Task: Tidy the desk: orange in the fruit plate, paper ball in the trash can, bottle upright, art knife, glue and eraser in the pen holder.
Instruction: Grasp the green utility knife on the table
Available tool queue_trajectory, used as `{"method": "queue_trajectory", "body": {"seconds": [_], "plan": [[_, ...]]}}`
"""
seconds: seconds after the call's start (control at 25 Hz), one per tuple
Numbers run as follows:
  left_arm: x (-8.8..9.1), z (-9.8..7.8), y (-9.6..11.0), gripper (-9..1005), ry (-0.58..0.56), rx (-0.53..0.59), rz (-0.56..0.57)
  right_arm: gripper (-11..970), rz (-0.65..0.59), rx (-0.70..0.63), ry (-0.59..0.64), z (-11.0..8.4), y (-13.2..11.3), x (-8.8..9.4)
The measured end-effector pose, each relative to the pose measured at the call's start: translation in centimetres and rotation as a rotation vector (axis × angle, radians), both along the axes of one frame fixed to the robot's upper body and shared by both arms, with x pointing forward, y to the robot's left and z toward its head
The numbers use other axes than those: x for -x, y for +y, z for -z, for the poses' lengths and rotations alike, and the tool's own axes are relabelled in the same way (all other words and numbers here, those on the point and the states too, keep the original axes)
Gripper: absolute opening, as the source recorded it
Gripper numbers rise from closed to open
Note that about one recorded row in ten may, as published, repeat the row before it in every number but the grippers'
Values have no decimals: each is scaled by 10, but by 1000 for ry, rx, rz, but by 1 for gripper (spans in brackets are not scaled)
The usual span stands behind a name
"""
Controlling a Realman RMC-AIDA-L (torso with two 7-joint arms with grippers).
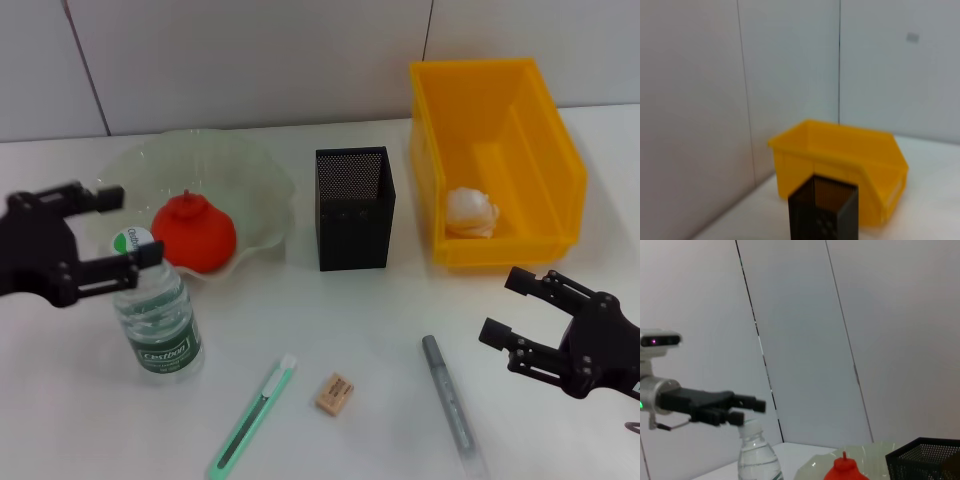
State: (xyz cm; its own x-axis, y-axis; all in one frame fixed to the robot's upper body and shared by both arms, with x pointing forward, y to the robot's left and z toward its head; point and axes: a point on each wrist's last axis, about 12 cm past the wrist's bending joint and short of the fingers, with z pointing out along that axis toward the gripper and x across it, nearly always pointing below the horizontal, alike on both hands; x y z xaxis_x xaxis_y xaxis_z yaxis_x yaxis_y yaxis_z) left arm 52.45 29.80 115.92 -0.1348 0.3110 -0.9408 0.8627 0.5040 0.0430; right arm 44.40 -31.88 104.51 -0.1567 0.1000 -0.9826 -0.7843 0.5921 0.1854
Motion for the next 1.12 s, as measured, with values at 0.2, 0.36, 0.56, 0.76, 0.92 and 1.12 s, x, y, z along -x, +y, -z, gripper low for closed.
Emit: {"method": "queue_trajectory", "body": {"seconds": [0.2,0.36,0.56,0.76,0.92,1.12], "plan": [[14,-23,5,777,-71,14,-19,809,4,-1,-1,0,-1,0],[26,-40,-5,806,-69,43,1,809,2,1,-3,-1,-1,-1],[34,-47,-32,807,5,10,52,809,1,19,-13,-4,-6,-3],[40,-44,-60,807,121,-67,84,809,-10,50,-7,-5,-14,-4],[42,-37,-79,806,198,-178,67,809,-11,71,-5,-4,-15,-5],[47,-35,-102,805,245,-293,63,809,6,88,8,0,-15,-5]]}}
